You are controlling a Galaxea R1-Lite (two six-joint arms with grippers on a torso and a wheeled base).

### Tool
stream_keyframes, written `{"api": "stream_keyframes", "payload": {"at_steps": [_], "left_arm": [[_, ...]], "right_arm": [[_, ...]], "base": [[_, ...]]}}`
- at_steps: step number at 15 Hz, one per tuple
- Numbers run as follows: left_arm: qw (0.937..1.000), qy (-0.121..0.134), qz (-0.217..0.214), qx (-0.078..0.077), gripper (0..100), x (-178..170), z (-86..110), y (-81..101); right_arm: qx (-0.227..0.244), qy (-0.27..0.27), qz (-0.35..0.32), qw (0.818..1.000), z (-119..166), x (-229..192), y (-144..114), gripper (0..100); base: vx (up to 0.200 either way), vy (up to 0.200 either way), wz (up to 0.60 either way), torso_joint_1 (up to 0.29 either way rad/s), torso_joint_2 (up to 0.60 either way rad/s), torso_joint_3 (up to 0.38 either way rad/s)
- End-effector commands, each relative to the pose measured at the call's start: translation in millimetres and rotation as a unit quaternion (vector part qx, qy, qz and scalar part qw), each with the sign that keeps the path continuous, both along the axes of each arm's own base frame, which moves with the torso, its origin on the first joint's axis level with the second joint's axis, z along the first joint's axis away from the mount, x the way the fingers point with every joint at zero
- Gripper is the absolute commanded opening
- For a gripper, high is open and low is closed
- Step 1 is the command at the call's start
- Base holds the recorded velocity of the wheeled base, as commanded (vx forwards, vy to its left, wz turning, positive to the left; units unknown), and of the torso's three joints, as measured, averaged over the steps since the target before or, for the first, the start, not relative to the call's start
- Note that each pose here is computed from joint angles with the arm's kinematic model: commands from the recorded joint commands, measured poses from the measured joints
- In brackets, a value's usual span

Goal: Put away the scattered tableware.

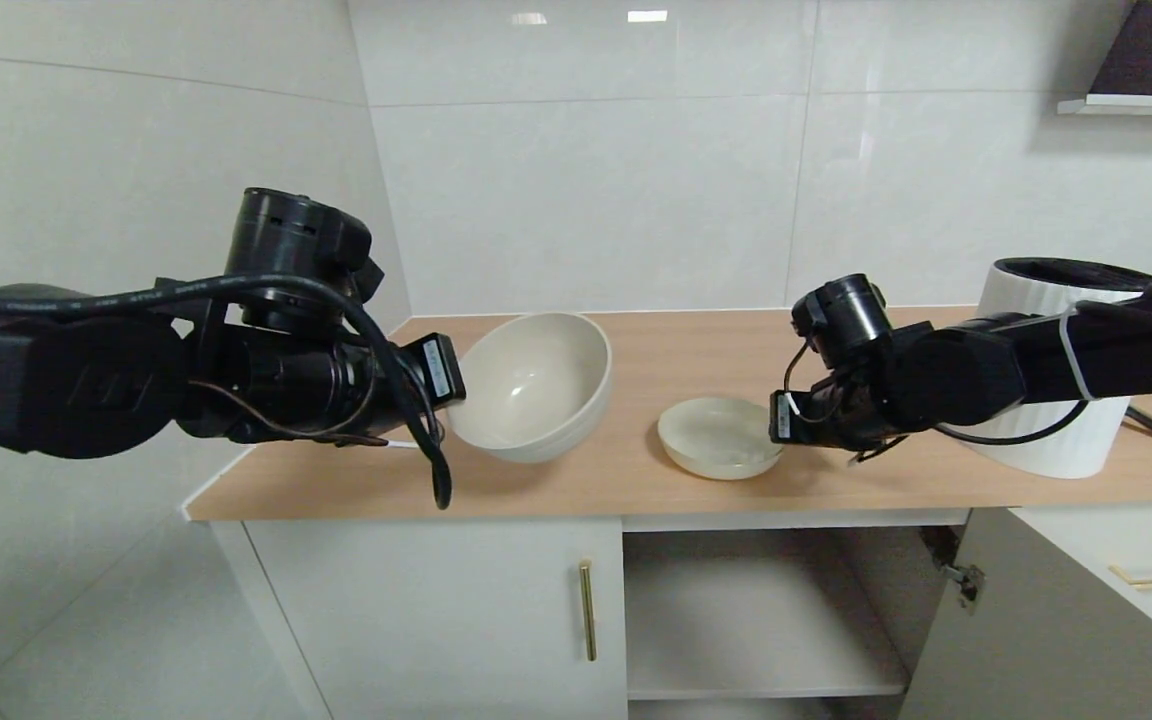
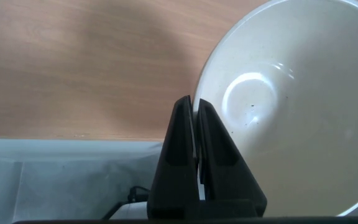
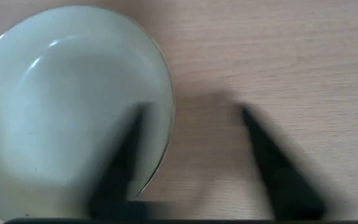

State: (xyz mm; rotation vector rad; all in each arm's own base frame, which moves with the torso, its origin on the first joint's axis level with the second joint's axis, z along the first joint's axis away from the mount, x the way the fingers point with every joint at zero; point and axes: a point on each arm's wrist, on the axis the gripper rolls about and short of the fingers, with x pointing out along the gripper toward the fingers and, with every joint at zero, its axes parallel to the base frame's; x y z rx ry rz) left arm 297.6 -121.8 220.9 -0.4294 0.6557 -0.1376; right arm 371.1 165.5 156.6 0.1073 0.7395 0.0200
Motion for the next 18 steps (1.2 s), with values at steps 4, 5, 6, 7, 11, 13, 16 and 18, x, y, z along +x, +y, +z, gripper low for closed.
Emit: {"api": "stream_keyframes", "payload": {"at_steps": [4, 5, 6, 7, 11, 13, 16, 18], "left_arm": [[0.9997, -0.007, -0.022, -0.013, 0, -16.4, 8.3, 5.3], [0.9994, -0.006, -0.031, -0.016, 0, -19.1, 8.4, 5.9], [0.9977, -0.009, -0.061, -0.027, 0, -30.0, 10.9, 9.0], [0.9966, -0.016, -0.074, -0.031, 0, -38.5, 15.2, 12.4], [0.9955, -0.022, -0.088, -0.029, 0, -49.3, 18.4, 16.0], [0.9952, -0.022, -0.091, -0.028, 0, -51.0, 17.9, 15.7], [0.9943, -0.015, -0.102, -0.027, 0, -52.8, 14.4, 10.2], [0.9940, -0.008, -0.106, -0.025, 0, -51.2, 11.0, 7.2]], "right_arm": [[0.017, 0.003, 0.012, 1.000, 28.0, -19.1, -7.1, 0], [0.026, 0.003, 0.019, 0.999, 34.1, -23.4, -8.6, 0], [0.057, 0.014, 0.050, 0.997, 54.8, -43.4, -15.7, 0], [0.077, 0.024, 0.068, 0.994, 66.2, -59.4, -21.2, 0], [0.101, 0.042, 0.093, 0.990, 74.8, -90.8, -33.9, 0], [0.094, 0.061, 0.092, 0.989, 64.4, -99.5, -38.0, 0], [0.087, 0.074, 0.094, 0.989, 56.8, -107.9, -41.9, 0], [0.085, 0.077, 0.093, 0.989, 54.9, -108.4, -42.1, 0]], "base": [[0.000, 0.000, 0.00, 0.000, 0.00, 0.000], [0.000, 0.000, 0.00, 0.000, 0.00, 0.000], [0.000, 0.000, 0.00, 0.000, 0.00, 0.000], [0.000, 0.000, 0.00, 0.000, 0.00, 0.000], [0.000, 0.000, 0.00, 0.000, 0.00, 0.000], [0.000, 0.000, 0.00, 0.000, 0.00, 0.000], [0.000, 0.000, 0.00, 0.000, 0.00, 0.000], [0.000, 0.000, 0.00, 0.000, 0.00, 0.000]]}}
